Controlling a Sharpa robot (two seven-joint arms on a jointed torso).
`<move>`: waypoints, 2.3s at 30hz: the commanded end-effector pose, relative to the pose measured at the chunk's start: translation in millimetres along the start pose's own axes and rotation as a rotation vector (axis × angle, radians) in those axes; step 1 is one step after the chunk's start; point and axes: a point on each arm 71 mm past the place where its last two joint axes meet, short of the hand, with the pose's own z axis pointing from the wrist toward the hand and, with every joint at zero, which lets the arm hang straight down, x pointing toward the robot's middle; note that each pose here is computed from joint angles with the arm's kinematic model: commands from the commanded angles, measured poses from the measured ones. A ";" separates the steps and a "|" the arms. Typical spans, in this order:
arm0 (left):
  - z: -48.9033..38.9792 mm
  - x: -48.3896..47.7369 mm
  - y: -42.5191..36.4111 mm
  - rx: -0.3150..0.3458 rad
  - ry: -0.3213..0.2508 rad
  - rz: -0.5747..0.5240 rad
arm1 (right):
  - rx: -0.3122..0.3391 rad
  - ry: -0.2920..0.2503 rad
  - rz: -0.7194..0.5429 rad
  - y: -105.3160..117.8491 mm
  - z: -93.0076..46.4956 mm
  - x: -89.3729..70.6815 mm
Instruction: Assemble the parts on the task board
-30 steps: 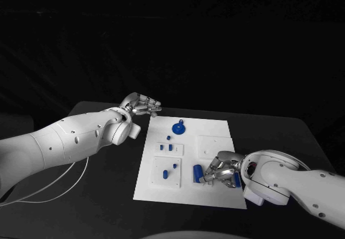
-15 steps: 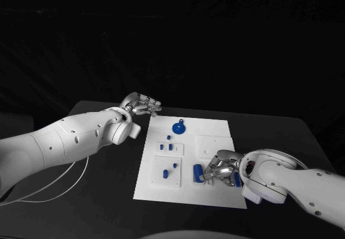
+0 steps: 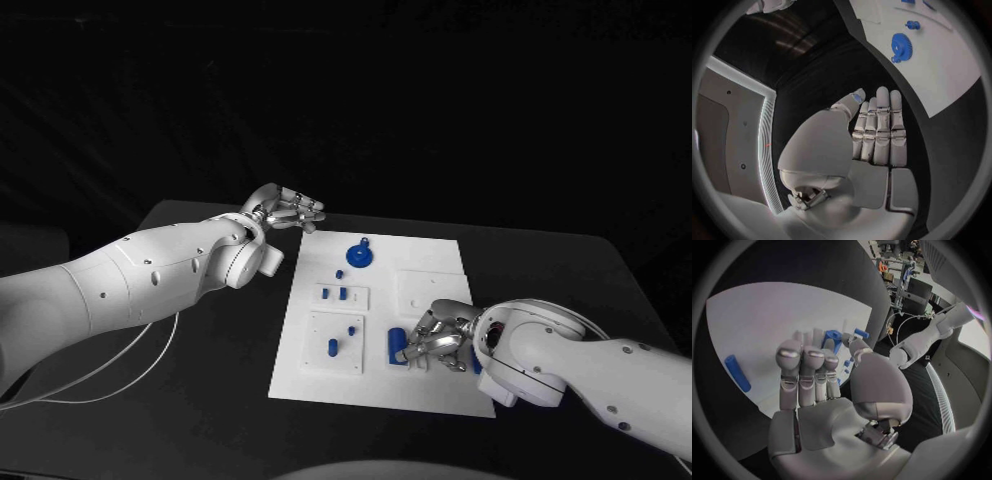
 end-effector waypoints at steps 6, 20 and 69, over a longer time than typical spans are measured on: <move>-0.7 2.2 0.7 0.001 0.012 -0.010 | 0.014 0.002 -0.024 -2.6 2.5 0.5; -1.2 1.4 1.0 -0.001 0.011 -0.009 | 0.038 -0.002 0.000 -9.0 7.5 6.7; -1.3 3.3 1.6 0.015 0.005 -0.019 | 0.261 -0.020 -0.136 -105.1 -38.3 -60.7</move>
